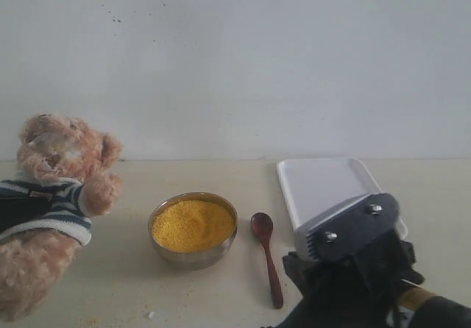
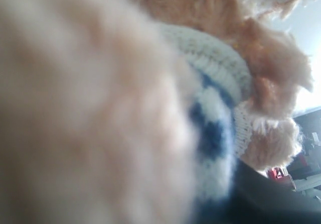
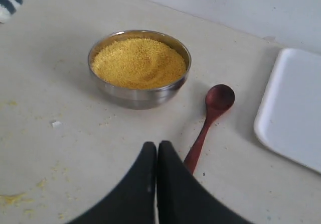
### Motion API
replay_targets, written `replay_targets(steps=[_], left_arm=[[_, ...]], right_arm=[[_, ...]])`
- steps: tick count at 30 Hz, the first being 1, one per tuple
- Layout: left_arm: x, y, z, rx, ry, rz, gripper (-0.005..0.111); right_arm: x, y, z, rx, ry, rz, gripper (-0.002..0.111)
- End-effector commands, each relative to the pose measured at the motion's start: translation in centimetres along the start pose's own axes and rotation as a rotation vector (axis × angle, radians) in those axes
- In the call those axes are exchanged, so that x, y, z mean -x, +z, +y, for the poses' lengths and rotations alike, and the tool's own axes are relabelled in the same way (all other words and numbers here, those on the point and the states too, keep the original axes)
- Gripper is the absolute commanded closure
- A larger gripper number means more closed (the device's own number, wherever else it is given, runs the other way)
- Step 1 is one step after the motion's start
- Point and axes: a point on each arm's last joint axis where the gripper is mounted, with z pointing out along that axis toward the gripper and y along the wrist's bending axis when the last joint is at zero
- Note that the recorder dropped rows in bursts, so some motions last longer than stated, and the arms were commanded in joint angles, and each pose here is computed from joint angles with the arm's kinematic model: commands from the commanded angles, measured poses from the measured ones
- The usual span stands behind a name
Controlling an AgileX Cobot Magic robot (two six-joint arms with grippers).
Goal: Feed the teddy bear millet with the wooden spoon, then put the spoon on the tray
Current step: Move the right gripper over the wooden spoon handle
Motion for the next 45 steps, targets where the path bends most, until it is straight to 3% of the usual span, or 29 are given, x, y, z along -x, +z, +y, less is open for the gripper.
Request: replay_targets(steps=[1, 4, 6, 8, 14, 22, 29, 45], left_arm=[[0.1, 0.0, -0.7, -0.042, 0.016, -0.016, 0.103], [0.0, 0.0, -0.7, -0.042, 0.016, -0.002, 0.103], [0.1, 0.0, -0.7, -0.042, 0.012, -0.012, 0.103], [0.1, 0.0, -0.7, -0.042, 0.012, -0.012, 0.103], [0.1, 0.0, -0.7, -0.042, 0.009, -0.019, 0.103], [0.1, 0.0, -0.7, -0.042, 0.009, -0.019, 0.103], [0.1, 0.0, -0.7, -0.042, 0.009, -0.019, 0.103], [0.1, 0.0, -0.7, -0.042, 0.009, -0.019, 0.103]], right_arm=[[-0.2, 4.1, 0.5, -0.022, -0.102, 0.060, 0.100], [0.8, 6.0, 1.1, -0.019, 0.018, 0.053, 0.075], [0.4, 7.4, 1.2, -0.053, 0.088, 0.094, 0.048], [-0.1, 8.3, 1.0, -0.103, 0.135, 0.105, 0.038], [-2.3, 10.0, 0.1, -0.190, 0.142, 0.176, 0.038], [-3.5, 11.3, 0.2, -0.188, 0.142, 0.233, 0.038], [-3.7, 12.3, 0.8, -0.155, 0.166, 0.280, 0.063], [-4.5, 12.4, -1.7, -0.206, 0.277, 0.362, 0.064]])
